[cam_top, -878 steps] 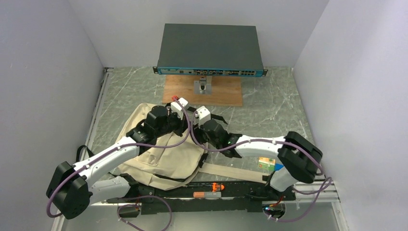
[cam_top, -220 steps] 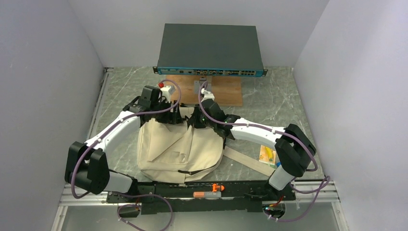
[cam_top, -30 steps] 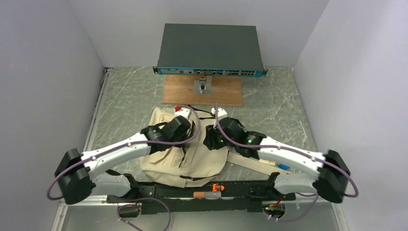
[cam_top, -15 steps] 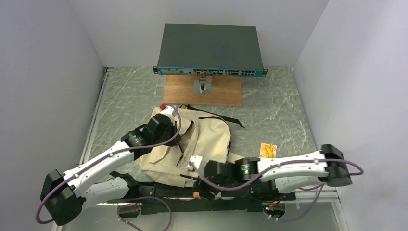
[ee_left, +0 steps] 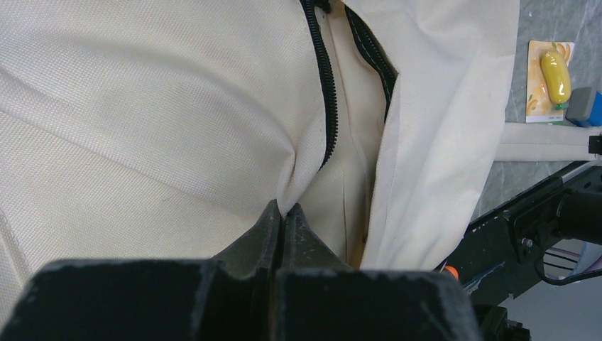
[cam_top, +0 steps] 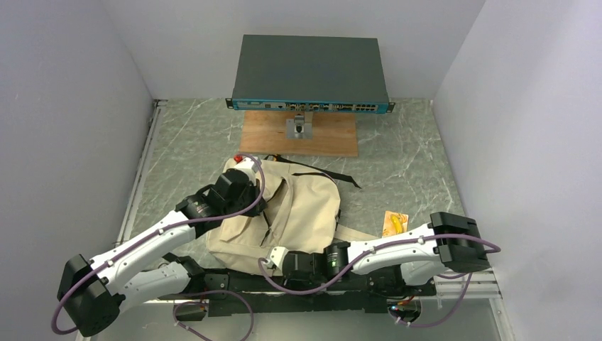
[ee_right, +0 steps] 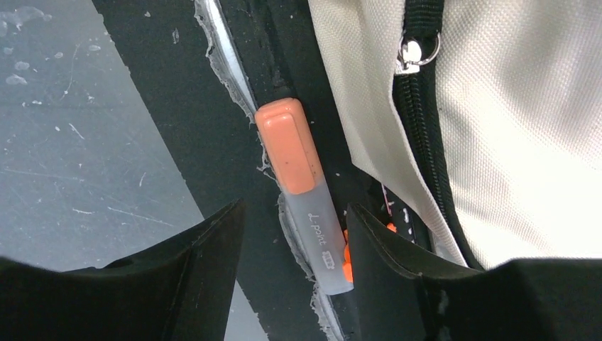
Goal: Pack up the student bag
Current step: Pick up the stationery from the center of the board.
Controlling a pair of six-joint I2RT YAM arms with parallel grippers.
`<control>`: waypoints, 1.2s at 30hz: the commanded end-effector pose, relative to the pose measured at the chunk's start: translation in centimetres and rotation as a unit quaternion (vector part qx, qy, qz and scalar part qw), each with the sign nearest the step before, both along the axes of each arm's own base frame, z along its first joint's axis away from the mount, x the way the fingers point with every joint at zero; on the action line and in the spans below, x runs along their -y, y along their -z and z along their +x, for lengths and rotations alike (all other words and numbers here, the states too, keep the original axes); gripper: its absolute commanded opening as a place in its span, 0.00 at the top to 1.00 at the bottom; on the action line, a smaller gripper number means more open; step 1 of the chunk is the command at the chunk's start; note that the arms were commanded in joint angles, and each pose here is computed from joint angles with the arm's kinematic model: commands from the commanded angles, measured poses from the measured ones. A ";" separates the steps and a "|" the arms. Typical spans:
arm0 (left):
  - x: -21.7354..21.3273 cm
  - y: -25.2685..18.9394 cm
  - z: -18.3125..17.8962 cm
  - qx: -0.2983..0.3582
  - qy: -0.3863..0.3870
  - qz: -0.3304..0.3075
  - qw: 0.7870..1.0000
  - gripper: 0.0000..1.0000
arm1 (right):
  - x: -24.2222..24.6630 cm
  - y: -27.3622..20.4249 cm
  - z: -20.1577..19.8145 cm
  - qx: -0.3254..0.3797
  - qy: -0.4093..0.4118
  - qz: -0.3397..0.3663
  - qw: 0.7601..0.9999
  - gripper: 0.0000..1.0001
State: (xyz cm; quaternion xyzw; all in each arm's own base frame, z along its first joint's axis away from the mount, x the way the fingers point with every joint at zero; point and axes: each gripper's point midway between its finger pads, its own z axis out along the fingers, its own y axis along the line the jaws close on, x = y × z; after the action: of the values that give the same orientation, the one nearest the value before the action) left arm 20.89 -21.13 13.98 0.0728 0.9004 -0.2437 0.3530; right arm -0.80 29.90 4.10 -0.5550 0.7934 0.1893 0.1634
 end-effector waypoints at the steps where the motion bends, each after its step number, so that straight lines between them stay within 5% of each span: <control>1: 0.7 -1.8 -0.1 0.018 0.016 -0.028 0.999 1.00 | -2.9 -1.8 0.2 0.016 -0.010 0.044 0.999 0.44; 18: 0.5 -2.3 -0.7 0.015 0.022 -0.031 0.999 1.00 | -4.1 0.7 0.4 0.032 -0.032 0.015 0.999 0.56; 24: 0.5 -2.8 -0.6 0.023 0.024 -0.032 0.999 1.00 | -4.4 0.2 0.5 0.033 -0.027 0.033 0.999 0.81; 27: 0.6 -2.9 -0.4 0.027 0.024 -0.034 0.999 1.00 | -4.6 -1.0 1.4 0.053 -0.009 0.056 0.997 1.00; 36: 0.6 -3.6 0.3 0.050 0.004 -0.052 0.997 1.00 | -4.6 -12.8 6.4 0.080 0.103 0.251 0.959 1.00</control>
State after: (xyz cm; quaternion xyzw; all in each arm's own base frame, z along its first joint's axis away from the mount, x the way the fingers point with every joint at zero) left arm 20.59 -20.92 14.82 0.0732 0.8948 -0.2519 0.3612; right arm 2.24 33.50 10.31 -0.5228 0.7606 0.2442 0.2976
